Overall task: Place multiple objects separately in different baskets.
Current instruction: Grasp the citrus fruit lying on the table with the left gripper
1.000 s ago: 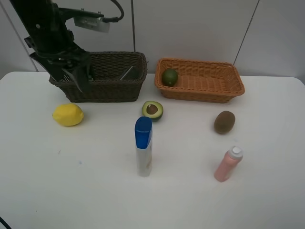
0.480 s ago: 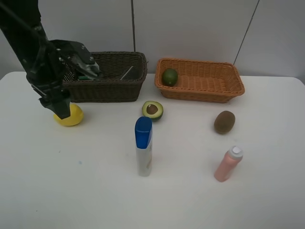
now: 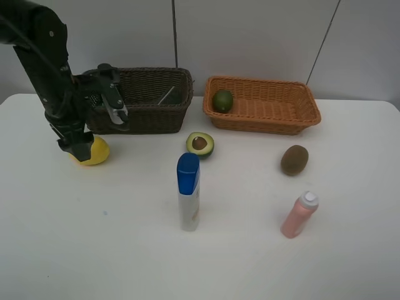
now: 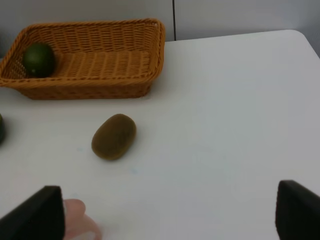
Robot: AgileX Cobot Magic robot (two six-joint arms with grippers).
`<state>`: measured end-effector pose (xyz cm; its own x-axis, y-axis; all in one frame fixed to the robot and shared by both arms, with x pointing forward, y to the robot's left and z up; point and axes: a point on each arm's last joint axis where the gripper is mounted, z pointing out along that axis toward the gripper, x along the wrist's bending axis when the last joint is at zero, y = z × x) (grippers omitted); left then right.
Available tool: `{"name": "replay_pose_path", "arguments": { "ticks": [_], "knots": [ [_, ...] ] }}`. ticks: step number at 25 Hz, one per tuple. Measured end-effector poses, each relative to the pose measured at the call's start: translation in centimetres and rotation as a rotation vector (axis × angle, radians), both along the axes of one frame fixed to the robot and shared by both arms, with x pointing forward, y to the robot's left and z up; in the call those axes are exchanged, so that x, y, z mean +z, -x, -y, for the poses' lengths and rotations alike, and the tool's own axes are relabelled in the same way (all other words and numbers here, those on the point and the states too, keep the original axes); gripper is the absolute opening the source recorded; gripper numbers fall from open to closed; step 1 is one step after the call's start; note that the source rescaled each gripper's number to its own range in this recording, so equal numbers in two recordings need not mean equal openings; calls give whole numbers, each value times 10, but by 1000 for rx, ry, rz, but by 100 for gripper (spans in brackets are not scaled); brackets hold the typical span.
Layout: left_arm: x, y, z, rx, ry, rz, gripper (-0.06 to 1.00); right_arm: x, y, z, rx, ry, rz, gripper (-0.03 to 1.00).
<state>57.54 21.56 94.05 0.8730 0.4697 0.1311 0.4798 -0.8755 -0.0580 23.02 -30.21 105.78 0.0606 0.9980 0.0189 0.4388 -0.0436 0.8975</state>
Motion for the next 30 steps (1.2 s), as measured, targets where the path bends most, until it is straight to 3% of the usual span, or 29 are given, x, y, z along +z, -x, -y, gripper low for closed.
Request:
{"name": "replay_pose_path", "arguments": {
  "ticks": [9, 20, 24, 26, 28, 30],
  "knots": [
    [-16, -17, -13, 25, 7, 76, 100, 0, 0, 0, 0, 0, 0, 100],
    [-70, -26, -13, 27, 7, 22, 100, 0, 0, 0, 0, 0, 0, 100],
    [-74, -27, -13, 55, 12, 26, 100, 0, 0, 0, 0, 0, 0, 100],
    [-74, -28, -12, 83, 16, 32, 95, 0, 0, 0, 0, 0, 0, 100],
    [-73, -28, -12, 96, 18, 32, 82, 0, 0, 0, 0, 0, 0, 100],
    [-73, -27, -12, 101, 17, 23, 81, 0, 0, 0, 0, 0, 0, 100]
  ]
}}
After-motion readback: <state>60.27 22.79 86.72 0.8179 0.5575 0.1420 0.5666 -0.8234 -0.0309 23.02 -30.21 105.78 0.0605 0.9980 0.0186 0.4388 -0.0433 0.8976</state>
